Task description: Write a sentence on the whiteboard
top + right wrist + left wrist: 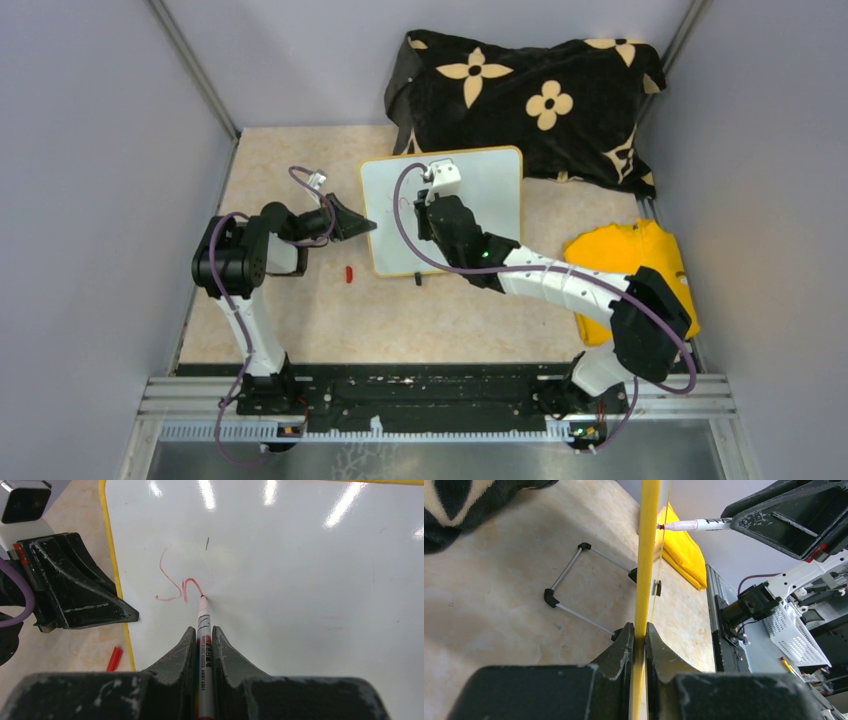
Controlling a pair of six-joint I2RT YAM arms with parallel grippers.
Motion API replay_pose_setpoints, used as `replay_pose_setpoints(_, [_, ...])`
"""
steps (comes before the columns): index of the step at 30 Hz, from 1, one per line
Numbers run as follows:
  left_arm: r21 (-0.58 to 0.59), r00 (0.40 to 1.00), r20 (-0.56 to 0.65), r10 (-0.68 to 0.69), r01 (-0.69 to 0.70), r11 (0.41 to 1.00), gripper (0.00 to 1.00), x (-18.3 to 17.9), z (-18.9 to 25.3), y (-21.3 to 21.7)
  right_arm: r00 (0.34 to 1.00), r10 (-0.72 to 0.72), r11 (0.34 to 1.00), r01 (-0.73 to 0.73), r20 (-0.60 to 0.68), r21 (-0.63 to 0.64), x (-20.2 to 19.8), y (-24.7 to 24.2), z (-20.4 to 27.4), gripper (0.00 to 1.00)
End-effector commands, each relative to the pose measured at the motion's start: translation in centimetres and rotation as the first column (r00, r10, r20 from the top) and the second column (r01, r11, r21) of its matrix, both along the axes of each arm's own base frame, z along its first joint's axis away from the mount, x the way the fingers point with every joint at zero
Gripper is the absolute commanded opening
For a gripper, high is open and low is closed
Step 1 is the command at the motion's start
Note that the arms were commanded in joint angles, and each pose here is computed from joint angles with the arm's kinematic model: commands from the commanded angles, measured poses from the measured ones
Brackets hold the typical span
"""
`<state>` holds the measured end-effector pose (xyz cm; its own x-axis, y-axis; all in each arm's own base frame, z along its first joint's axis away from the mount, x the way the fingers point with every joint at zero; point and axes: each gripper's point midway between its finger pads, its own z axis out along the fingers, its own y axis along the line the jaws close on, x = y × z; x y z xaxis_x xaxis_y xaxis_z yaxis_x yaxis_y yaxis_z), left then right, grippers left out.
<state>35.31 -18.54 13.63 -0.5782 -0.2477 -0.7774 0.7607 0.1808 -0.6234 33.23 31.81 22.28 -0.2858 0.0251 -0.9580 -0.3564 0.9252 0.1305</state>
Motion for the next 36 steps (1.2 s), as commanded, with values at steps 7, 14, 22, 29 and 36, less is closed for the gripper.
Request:
replay_pose_setpoints(7, [-0.001,0.977,0.214,-0.013,0.013,1.0,0.0,-0.4,1.7,0.0,1.0,-0.016,1.0,0.016,0.021,0.022,0.5,-0.7,1.5,0.0])
replay_pose_setpoints(14, [-0.001,0.977,0.214,-0.014,0.014,1.0,0.0,-0.4,1.7,0.0,0.999,-0.036,0.999,0.035,0.038,0.027,1.2,-0.4,2.5,0.0])
replay_pose_setpoints(22, [-0.001,0.977,0.211,-0.014,0.014,1.0,0.0,-0.4,1.6,0.0,0.997,-0.045,0.998,0.043,0.056,0.035,2.1,-0.2,3.5,0.0])
replay_pose_setpoints(29, [0.0,0.978,0.209,-0.015,0.015,1.0,0.0,-0.4,1.5,0.0,0.996,-0.067,0.997,0.066,0.053,0.028,2.6,-0.9,3.3,0.0])
replay_pose_setpoints(36, [0.0,0.978,0.208,-0.014,0.015,1.0,0.0,-0.4,1.5,0.0,0.993,-0.107,0.994,0.106,0.043,0.027,2.5,-2.5,2.9,0.0])
